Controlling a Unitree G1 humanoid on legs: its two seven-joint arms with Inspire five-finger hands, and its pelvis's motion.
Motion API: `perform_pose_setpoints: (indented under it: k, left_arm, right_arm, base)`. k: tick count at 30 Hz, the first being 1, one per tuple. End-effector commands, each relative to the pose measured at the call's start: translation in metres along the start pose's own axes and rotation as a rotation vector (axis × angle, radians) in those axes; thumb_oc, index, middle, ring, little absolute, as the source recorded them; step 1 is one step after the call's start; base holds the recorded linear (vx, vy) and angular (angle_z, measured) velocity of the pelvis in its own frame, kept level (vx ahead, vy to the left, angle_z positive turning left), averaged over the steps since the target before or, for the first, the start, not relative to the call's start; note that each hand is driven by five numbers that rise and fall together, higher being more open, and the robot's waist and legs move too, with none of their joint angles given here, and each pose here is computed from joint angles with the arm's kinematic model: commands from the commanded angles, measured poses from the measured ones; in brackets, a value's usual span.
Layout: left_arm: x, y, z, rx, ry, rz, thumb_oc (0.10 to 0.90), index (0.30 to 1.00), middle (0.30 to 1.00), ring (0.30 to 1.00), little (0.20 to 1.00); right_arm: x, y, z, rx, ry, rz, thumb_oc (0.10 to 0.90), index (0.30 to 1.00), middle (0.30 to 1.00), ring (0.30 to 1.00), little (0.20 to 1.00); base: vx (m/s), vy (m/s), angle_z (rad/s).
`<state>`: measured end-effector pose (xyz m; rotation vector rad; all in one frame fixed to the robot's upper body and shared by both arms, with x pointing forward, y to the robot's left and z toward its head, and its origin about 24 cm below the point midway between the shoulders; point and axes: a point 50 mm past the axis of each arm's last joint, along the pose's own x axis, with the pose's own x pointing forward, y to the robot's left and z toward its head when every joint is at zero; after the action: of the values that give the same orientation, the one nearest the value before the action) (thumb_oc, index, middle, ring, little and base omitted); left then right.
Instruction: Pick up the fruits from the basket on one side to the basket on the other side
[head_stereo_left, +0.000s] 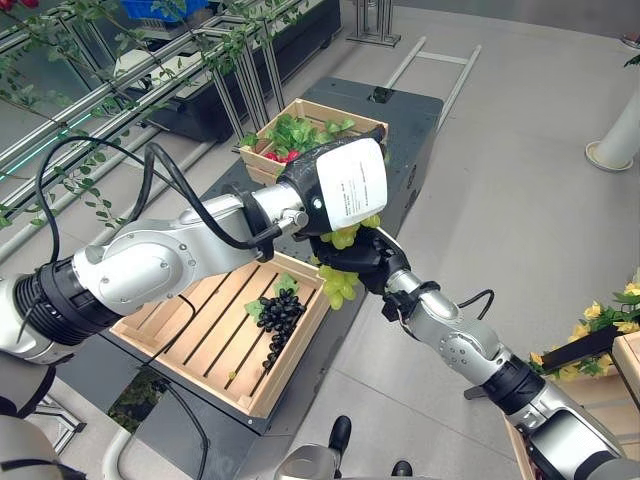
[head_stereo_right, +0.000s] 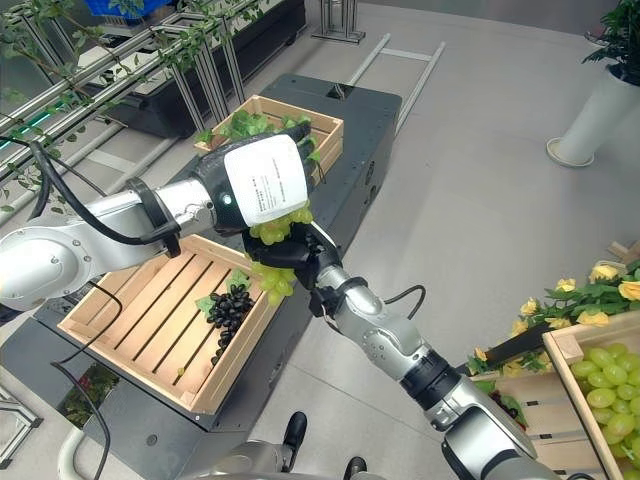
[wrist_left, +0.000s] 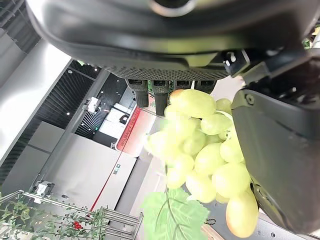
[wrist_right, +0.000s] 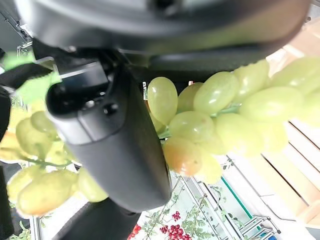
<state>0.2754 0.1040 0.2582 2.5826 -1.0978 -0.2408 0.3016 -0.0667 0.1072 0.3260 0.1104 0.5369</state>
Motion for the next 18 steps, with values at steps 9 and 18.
perform_pose_setpoints:
  k: [9, 18]
  left_arm:
    - [-0.058, -0.028, -0.107, 0.028, 0.624, -0.05, 0.8, 0.9, 0.9, 0.9, 0.9]
    - [-0.082, -0.044, -0.122, -0.04, 0.731, -0.027, 0.8, 0.9, 0.9, 0.9, 0.9]
  right_arm:
    - [-0.029, -0.035, 0.012, -0.031, -0.086, -0.078, 0.4, 0.3, 0.3, 0.3, 0.3]
    - [-0.051, -0.064, 0.015, -0.062, -0.105, -0.203, 0.4, 0.3, 0.3, 0.3, 0.3]
  base:
    - [0.0, 0.0, 0.0]
    - [0.0, 0.004, 0.0]
